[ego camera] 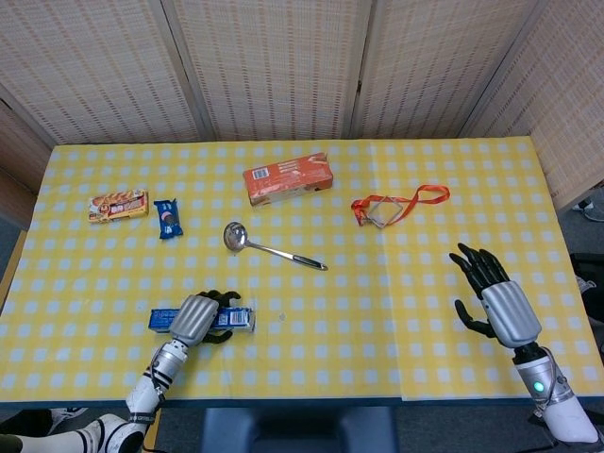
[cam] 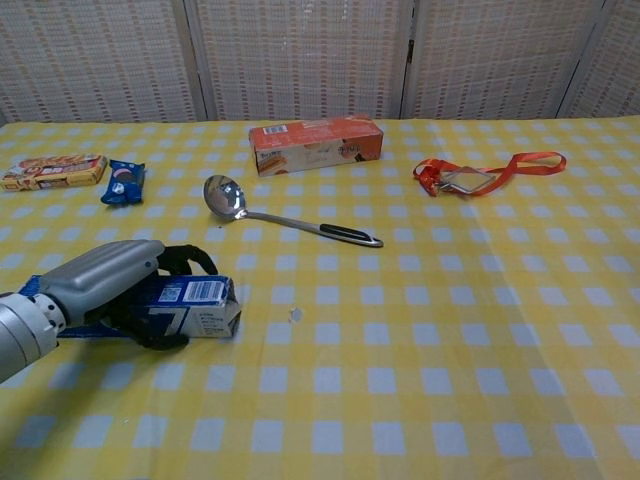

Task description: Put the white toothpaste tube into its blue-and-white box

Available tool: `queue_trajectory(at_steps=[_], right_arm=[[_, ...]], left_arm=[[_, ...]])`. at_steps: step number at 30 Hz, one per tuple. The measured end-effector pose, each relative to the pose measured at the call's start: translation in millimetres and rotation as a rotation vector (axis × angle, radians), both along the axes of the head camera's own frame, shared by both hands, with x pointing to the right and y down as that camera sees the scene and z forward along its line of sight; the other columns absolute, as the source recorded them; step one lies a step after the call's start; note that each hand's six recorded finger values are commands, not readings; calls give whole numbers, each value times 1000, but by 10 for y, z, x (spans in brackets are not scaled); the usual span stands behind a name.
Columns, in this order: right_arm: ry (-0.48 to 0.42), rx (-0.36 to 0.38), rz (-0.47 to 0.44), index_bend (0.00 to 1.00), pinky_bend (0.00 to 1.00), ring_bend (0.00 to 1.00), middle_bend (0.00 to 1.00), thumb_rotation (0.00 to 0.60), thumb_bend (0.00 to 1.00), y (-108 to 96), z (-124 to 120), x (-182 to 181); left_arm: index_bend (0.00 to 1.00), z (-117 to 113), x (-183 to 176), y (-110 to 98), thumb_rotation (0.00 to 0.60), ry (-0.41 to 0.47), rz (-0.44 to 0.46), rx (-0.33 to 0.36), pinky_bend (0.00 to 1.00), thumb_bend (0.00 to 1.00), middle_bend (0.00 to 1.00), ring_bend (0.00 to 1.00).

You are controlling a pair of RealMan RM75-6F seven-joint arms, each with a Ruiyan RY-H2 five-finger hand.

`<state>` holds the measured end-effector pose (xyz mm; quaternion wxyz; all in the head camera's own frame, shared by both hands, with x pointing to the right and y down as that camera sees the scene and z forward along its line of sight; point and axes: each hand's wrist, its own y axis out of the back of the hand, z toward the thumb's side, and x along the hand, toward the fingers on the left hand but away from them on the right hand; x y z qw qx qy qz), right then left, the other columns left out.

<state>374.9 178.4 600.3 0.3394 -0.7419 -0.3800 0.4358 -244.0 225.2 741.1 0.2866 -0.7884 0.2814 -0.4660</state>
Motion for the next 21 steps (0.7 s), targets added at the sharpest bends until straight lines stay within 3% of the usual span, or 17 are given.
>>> queue_trajectory(at_steps=[12, 17, 21], right_arm=[[22, 49, -4, 0, 0, 0, 0, 600, 527, 28, -102, 23], [60, 65, -5, 0, 0, 0, 0, 600, 527, 79, -163, 56], [127, 68, 1, 0, 0, 0, 0, 600, 525, 142, -211, 116]], left_arm=[[237, -318, 118, -97, 600, 67, -6, 35, 89, 203, 253, 122], [233, -652, -93, -199, 600, 84, -28, 90, 68, 198, 238, 98], [226, -944, -481, -276, 600, 49, -59, 177, 5, 198, 218, 66]])
